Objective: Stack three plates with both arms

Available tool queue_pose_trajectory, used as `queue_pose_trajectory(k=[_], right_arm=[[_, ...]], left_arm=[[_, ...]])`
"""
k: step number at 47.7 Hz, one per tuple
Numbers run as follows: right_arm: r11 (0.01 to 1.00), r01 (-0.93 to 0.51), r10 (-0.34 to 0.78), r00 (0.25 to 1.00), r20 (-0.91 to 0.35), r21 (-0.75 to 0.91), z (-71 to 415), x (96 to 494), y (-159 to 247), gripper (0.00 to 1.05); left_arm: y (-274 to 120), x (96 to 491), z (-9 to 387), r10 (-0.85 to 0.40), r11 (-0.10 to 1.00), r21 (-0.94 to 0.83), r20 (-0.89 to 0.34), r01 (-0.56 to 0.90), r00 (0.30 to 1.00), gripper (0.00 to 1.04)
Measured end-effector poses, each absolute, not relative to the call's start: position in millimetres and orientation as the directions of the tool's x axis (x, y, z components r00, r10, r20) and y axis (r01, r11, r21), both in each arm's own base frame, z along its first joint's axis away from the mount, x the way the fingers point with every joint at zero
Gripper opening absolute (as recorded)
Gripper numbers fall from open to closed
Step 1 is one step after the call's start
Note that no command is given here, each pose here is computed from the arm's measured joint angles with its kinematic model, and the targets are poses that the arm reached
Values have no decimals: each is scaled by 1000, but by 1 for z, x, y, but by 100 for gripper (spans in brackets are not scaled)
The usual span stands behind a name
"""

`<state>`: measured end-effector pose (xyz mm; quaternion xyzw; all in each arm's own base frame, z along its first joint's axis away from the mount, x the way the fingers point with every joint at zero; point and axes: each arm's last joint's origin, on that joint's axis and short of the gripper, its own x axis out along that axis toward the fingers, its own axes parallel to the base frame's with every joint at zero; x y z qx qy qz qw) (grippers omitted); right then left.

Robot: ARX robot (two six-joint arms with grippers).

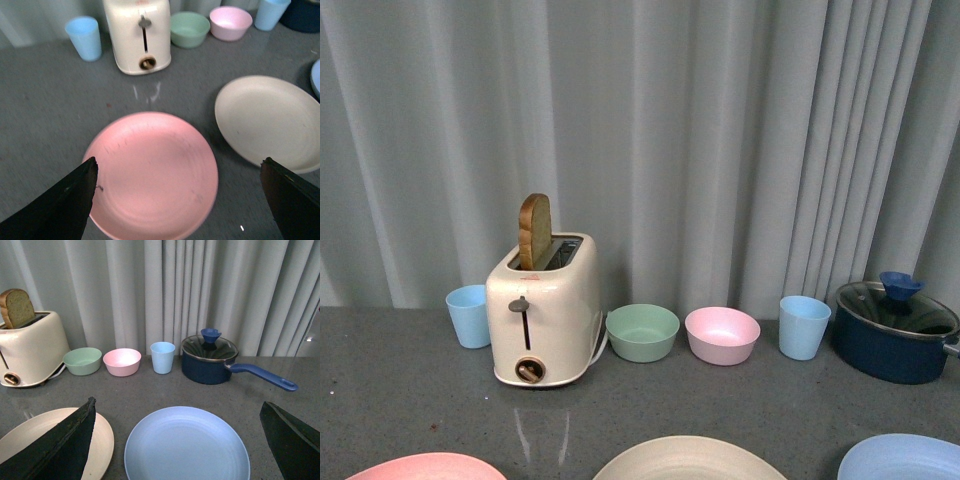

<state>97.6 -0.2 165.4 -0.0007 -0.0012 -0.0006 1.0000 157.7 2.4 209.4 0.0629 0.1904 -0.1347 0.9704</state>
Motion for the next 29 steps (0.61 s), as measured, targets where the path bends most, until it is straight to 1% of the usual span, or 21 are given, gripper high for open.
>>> queue_pose_trajectory(k=[3,6,8,11,12,14,16,19,24,29], right_arm=[[1000,1,-1,1000,2,-1,165,98,0,97],[1000,1,-1,1000,2,-1,165,98,0,97],[1000,1,-1,1000,2,-1,165,98,0,97],[1000,2,-2,1000,2,-1,165,98,0,97],[1000,2,-2,1000,2,-1,165,98,0,97],[1000,1,-1,1000,2,-1,165,98,0,97],[1000,1,-1,1000,2,-1,165,98,0,97],[1000,1,-1,1000,2,-1,165,98,0,97],[1000,1,-1,1000,2,-1,165,98,0,97],[1000,1,-1,1000,2,-1,165,98,0,97]], left_arm=[[1,179,219,-257,948,80,-380,308,889,98],[0,208,223,-250,945,98,-400,313,881,98],[0,229,221,-252,941,97,-441,325,862,98],[0,260,212,-217,944,108,-507,311,834,98],[0,265,210,-218,944,104,-518,314,827,98],[0,284,203,-212,941,104,-565,323,798,98],[2,310,190,-194,939,103,-629,328,753,98],[8,338,175,-183,933,99,-696,345,695,98],[24,368,161,-146,933,112,-750,341,646,98],[43,385,154,-105,941,128,-770,313,629,98]])
